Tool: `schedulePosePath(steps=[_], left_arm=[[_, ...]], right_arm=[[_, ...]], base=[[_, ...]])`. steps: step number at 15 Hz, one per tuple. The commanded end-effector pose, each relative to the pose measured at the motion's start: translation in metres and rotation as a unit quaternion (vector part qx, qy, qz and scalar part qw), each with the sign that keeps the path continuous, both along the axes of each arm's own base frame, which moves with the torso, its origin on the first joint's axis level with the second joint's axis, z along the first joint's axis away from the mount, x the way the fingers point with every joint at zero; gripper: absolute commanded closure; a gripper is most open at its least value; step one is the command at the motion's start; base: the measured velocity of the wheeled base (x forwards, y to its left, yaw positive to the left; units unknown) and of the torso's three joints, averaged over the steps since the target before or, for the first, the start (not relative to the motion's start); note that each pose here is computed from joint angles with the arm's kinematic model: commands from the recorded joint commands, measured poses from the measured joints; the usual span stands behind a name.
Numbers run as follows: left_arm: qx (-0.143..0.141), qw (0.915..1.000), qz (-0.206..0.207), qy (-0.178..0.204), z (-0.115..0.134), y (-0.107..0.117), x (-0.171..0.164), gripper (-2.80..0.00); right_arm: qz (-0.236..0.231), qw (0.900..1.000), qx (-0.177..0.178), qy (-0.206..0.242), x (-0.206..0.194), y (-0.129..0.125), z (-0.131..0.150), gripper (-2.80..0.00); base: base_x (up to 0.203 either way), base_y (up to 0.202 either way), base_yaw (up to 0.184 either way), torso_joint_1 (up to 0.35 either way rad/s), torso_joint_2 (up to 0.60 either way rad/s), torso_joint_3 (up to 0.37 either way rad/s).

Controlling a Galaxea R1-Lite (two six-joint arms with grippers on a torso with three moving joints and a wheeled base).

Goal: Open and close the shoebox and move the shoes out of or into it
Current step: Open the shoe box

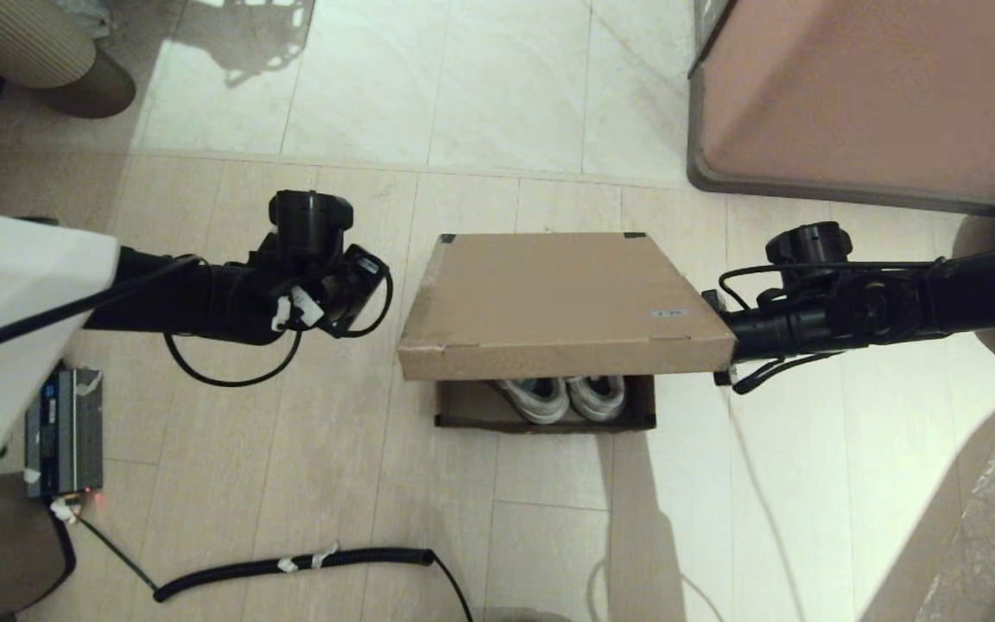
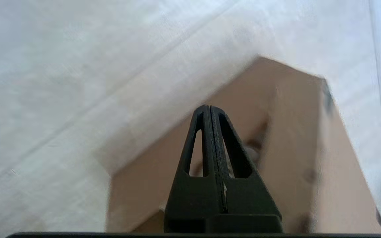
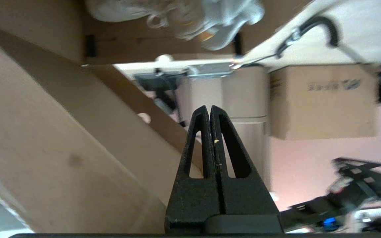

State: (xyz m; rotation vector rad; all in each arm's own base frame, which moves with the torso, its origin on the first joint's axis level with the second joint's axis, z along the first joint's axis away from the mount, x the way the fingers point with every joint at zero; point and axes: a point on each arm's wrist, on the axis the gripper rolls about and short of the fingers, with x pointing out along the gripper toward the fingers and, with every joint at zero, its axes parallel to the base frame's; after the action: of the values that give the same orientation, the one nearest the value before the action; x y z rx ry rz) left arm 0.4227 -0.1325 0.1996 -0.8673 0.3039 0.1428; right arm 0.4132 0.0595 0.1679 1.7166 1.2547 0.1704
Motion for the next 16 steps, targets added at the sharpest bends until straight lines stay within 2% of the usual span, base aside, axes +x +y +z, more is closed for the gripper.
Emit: schedulePosePath(steps=[1, 3, 9, 12, 14, 16], left_arm=[[0.001, 0.9999, 0.009, 0.012, -0.003, 0.007, -0.001, 0.0], [0.005, 0.9996, 0.009, 0.028, -0.011, 0.006, 0.0, 0.0], [0.007, 0.9992, 0.008, 0.038, -0.018, 0.004, 0.0, 0.0], [0.011, 0.9987, -0.004, 0.049, -0.025, -0.005, -0.004, 0.0], [0.012, 0.9986, -0.009, 0.05, -0.026, -0.009, -0.005, 0.0], [0.013, 0.9985, -0.007, 0.052, -0.027, -0.009, -0.005, 0.0]], right_arm=[[-0.012, 1.0, 0.024, 0.005, 0.005, -0.003, 0.013, 0.0], [-0.025, 0.999, 0.046, 0.002, 0.01, -0.004, 0.029, 0.0], [-0.038, 0.993, 0.103, -0.039, 0.028, -0.006, 0.071, 0.0], [-0.047, 0.989, 0.132, -0.047, 0.045, -0.006, 0.081, 0.0], [-0.049, 0.985, 0.144, -0.077, 0.052, -0.006, 0.081, 0.0], [-0.088, 0.976, 0.156, -0.124, 0.059, -0.006, 0.084, 0.0]], base=[[0.0, 0.0, 0.0, 0.0, 0.0, 0.0], [0.0, 0.0, 0.0, 0.0, 0.0, 0.0], [0.0, 0.0, 0.0, 0.0, 0.0, 0.0], [0.0, 0.0, 0.0, 0.0, 0.0, 0.0], [0.0, 0.0, 0.0, 0.0, 0.0, 0.0], [0.0, 0.0, 0.0, 0.0, 0.0, 0.0]])
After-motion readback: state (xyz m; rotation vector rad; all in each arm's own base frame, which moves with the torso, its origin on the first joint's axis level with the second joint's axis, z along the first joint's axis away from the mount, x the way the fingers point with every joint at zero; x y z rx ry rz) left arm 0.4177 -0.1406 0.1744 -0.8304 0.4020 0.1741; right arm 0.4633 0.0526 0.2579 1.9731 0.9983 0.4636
